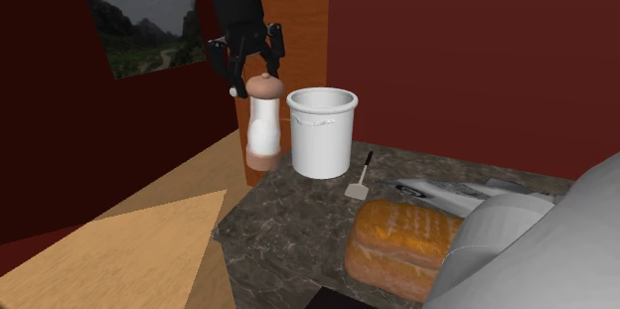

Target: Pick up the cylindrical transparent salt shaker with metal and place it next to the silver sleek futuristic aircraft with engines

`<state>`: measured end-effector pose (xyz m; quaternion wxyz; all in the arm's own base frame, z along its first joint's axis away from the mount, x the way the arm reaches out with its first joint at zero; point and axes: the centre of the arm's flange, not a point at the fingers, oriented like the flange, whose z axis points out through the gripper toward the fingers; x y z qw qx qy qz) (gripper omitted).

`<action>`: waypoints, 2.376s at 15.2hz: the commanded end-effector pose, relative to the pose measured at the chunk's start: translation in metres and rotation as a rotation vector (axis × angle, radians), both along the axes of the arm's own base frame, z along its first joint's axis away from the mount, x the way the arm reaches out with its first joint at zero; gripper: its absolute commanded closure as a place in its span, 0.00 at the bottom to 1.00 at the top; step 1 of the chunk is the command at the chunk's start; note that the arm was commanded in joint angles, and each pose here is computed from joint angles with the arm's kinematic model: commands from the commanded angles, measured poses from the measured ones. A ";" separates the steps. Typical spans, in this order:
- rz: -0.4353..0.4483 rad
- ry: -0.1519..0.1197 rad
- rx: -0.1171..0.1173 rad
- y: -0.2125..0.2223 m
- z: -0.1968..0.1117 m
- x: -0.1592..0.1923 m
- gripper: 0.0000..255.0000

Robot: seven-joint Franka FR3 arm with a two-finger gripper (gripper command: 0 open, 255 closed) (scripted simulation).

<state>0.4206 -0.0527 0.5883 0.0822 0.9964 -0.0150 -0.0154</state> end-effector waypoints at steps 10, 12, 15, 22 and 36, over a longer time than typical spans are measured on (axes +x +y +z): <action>0.000 0.000 0.000 -0.001 0.059 0.000 1.00; 0.000 0.000 0.000 -0.001 0.067 0.000 1.00; 0.000 0.000 0.000 -0.039 0.067 -0.012 1.00; 0.000 0.000 0.000 -0.127 0.068 -0.040 1.00; 0.000 0.000 0.000 -0.303 0.069 -0.096 1.00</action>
